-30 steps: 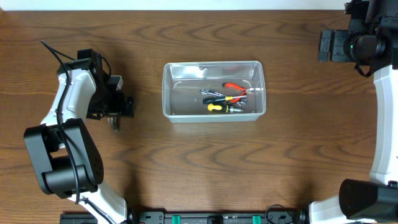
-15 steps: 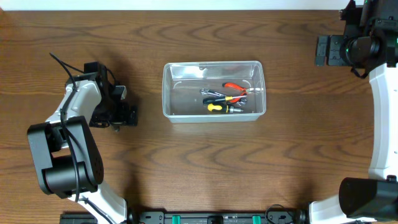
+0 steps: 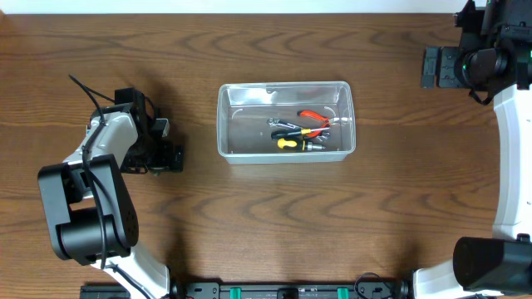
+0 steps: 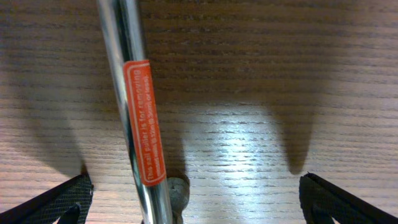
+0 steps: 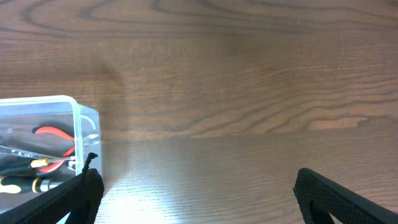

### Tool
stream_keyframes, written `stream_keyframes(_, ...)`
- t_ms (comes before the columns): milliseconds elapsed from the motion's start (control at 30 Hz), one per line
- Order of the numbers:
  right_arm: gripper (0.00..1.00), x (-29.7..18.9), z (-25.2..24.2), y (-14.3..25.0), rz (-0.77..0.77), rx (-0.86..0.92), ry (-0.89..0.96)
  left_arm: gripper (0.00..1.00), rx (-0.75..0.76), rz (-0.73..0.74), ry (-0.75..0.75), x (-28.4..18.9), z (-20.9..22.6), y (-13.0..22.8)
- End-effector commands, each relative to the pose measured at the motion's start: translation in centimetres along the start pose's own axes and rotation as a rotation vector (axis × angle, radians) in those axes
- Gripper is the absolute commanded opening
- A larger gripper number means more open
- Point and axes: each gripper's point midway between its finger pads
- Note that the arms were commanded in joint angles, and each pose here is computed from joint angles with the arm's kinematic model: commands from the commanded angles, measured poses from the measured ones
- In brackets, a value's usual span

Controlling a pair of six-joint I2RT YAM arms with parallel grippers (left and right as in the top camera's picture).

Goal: Pack container
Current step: 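Move the left gripper to the black-handled tool and grasp it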

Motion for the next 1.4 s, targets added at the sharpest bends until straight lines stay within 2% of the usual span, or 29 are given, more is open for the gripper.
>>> stream_keyframes(0, 0.99, 0.3, -0.19, 0.18, 0.009, 0.011, -0.002, 0.98, -0.015, 0.02, -0.001, 0.46, -0.05, 0.65)
stream_keyframes(200, 0.99, 0.3, -0.17, 0.18, 0.009, 0.011, -0.003, 0.89, -0.014, 0.023, 0.0, 0.46, -0.09, 0.73)
stream_keyframes(467, 0.99, 0.3, -0.17, 0.18, 0.009, 0.011, -0.003, 0.71, -0.015, 0.031, 0.003, 0.46, -0.16, 0.93)
stream_keyframes(767, 0.99, 0.3, -0.17, 0.19, 0.009, 0.011, -0.003, 0.66, -0.015, 0.039, 0.006, 0.45, -0.24, 1.12)
stream_keyframes(900, 0.99, 0.3, -0.17, 0.19, 0.009, 0.011, -0.003, 0.49, -0.015, 0.042, 0.007, 0.45, -0.26, 1.18)
stream_keyframes(1100, 0.99, 0.3, -0.15, 0.18, 0.009, 0.011, -0.003, 0.47, -0.015, 0.041, 0.007, 0.45, -0.26, 1.17)
stream_keyframes(1200, 0.99, 0.3, -0.13, 0.19, 0.01, 0.011, -0.004, 0.4, -0.015, 0.041, 0.007, 0.45, -0.26, 1.17)
stream_keyframes(1367, 0.99, 0.3, -0.14, 0.21, 0.01, 0.011, -0.004, 0.4, -0.015, 0.041, 0.007, 0.45, -0.26, 1.17)
Point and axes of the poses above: each gripper's point midway between its finger pads, its own x axis out along the fingers, its own z axis along the line the jaws close on, y = z × x, and after that the axes turned 10 degrees about x, right-handed
